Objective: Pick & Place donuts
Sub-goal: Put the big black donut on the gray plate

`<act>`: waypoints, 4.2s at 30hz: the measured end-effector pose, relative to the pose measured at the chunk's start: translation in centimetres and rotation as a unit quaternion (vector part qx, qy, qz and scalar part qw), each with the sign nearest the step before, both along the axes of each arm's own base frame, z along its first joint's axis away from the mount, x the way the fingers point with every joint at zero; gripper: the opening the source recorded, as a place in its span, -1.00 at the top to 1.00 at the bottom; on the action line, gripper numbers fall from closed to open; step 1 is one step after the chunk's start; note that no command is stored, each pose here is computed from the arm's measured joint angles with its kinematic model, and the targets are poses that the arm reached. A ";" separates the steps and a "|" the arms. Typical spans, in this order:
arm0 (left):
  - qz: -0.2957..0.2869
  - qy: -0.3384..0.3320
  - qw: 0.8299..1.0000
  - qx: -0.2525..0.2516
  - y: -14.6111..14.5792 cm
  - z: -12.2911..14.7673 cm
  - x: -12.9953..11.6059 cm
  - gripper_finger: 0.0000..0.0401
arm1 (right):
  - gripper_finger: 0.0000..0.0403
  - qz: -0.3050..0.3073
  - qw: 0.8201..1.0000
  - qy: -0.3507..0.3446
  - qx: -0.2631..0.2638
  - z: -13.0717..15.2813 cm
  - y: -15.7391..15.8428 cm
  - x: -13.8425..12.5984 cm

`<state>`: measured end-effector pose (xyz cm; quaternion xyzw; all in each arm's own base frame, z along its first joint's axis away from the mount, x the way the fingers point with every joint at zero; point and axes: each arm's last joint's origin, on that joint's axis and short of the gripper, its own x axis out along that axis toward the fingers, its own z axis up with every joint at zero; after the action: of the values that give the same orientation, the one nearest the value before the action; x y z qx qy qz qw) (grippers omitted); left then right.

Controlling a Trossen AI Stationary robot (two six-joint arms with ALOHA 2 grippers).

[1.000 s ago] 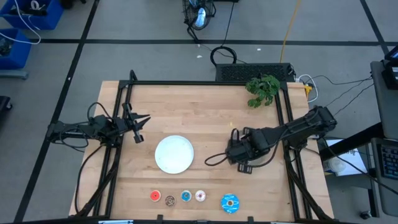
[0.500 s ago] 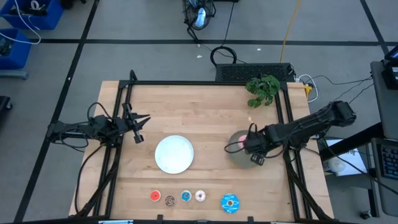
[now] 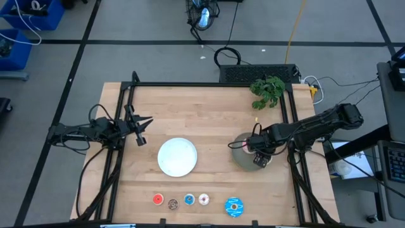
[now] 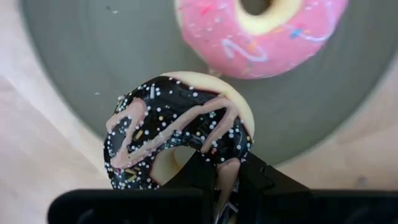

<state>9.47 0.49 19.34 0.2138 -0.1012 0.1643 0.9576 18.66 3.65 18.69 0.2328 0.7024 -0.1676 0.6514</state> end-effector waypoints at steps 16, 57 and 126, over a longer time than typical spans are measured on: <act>0.000 0.000 1.000 0.000 0.0 0.0 0.0 0.77 | 0.91 0.009 0.998 0.062 0.013 -2.3 -0.2 1.1; 0.000 0.000 1.000 0.000 0.0 0.0 0.0 0.77 | -0.07 0.052 0.998 0.008 0.019 0.3 -0.7 2.7; -0.013 -0.003 0.999 -0.046 0.0 -0.2 0.2 0.77 | -0.56 0.056 0.997 -0.014 0.047 0.2 0.8 3.0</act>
<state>9.71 0.47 19.18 0.1680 -0.0989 0.1570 0.9681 21.70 4.42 18.92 0.2256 0.7124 -0.0944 0.6577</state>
